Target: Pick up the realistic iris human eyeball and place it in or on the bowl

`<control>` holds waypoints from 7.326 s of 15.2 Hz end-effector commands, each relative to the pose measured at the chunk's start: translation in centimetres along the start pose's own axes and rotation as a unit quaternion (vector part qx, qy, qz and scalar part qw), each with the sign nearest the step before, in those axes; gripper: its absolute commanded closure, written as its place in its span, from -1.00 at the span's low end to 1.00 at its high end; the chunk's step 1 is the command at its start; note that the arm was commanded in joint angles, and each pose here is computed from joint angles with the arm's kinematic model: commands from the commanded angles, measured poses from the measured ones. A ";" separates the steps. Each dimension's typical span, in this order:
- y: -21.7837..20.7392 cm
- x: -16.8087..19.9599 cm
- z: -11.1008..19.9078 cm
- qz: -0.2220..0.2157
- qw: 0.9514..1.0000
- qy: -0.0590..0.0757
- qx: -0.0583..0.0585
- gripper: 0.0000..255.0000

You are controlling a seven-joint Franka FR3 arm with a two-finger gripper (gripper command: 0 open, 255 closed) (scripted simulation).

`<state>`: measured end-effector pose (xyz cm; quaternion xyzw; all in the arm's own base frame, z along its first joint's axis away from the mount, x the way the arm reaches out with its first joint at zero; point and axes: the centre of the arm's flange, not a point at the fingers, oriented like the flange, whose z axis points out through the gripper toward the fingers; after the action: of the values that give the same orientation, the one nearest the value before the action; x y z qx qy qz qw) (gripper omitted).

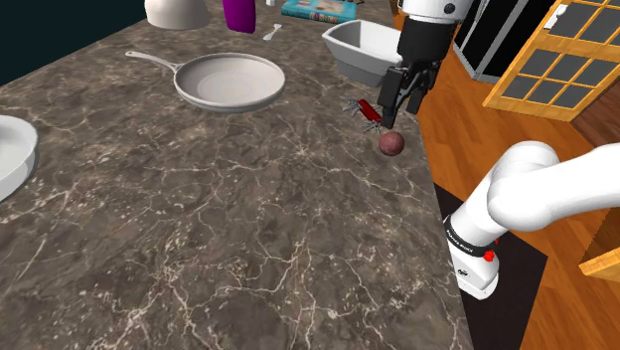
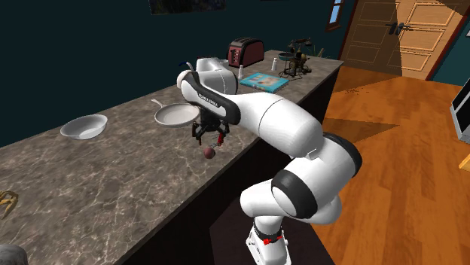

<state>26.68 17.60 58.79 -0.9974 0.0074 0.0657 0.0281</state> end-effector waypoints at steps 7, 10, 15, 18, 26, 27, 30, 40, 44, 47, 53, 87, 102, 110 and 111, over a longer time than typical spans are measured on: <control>-0.9 -0.2 3.6 -0.002 1.000 -0.002 0.002 -1.00; -0.9 -0.2 3.9 -0.002 1.000 -0.002 0.002 -1.00; -1.0 -0.2 3.9 -0.002 1.000 -0.002 0.002 -1.00; -1.0 -0.2 3.9 -0.002 1.000 -0.002 0.002 1.00; -1.0 -0.2 3.4 -0.002 1.000 -0.002 0.002 1.00; -1.0 -0.3 2.8 -0.002 1.000 -0.002 0.002 1.00; -1.1 -0.5 1.3 -0.002 1.000 -0.002 0.002 1.00; -1.4 -1.2 -4.0 -0.002 1.000 -0.002 0.002 1.00; -1.5 -1.5 -6.1 -0.002 1.000 -0.002 0.002 1.00; -1.6 -1.7 -7.6 -0.002 1.000 -0.002 0.002 1.00; -1.8 -2.1 -10.8 -0.002 1.000 -0.002 0.002 1.00; 23.0 21.7 -17.5 -0.002 1.000 -0.002 0.002 1.00; 23.4 22.6 -10.8 -0.002 1.000 -0.002 0.002 1.00; 23.4 22.6 -10.8 -0.002 1.000 -0.002 0.002 -1.00; 23.4 22.6 -10.8 -0.002 1.000 -0.002 0.002 -1.00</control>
<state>50.04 -6.62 65.25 -0.9973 0.0053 0.0672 0.0303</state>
